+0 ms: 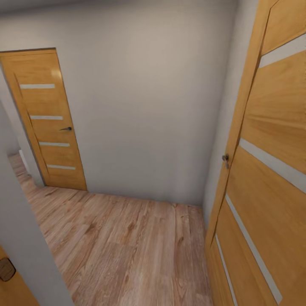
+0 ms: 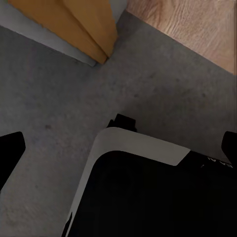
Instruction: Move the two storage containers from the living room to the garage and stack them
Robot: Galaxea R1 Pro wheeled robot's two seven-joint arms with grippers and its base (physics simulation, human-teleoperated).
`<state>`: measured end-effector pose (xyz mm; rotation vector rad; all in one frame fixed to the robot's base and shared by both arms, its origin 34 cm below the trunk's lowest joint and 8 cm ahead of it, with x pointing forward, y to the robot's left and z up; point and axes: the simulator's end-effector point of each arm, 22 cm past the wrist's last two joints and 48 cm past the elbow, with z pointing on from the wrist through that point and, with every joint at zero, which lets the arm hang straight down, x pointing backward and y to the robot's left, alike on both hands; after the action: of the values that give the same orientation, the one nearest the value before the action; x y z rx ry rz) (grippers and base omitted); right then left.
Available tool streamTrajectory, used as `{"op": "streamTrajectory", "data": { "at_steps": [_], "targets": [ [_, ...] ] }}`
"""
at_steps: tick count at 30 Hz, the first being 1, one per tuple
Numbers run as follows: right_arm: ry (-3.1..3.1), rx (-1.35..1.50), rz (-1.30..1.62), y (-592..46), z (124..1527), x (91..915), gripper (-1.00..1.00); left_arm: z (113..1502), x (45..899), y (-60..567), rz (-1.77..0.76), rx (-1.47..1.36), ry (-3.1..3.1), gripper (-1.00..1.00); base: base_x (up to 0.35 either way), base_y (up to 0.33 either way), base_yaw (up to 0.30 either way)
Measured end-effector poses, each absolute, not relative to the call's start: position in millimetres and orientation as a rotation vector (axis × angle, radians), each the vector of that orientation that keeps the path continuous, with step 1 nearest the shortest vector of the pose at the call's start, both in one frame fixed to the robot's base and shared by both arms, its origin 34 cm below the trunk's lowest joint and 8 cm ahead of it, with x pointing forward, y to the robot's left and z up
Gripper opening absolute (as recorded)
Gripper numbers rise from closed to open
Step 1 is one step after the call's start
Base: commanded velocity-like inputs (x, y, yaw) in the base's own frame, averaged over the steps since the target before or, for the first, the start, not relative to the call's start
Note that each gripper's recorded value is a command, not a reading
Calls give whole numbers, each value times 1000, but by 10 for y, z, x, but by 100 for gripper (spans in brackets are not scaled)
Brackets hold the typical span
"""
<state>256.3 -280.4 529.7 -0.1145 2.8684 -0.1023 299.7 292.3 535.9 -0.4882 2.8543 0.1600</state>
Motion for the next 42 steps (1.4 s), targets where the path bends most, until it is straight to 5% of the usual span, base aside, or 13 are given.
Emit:
{"op": "streamTrajectory", "data": {
  "at_steps": [42],
  "targets": [
    [2869, -113, -102, -2804, 5297, 2563, 100, 5359, 2997, 2923, 160, -489, 2854, 100, 34, 34, -57]
  ]
}}
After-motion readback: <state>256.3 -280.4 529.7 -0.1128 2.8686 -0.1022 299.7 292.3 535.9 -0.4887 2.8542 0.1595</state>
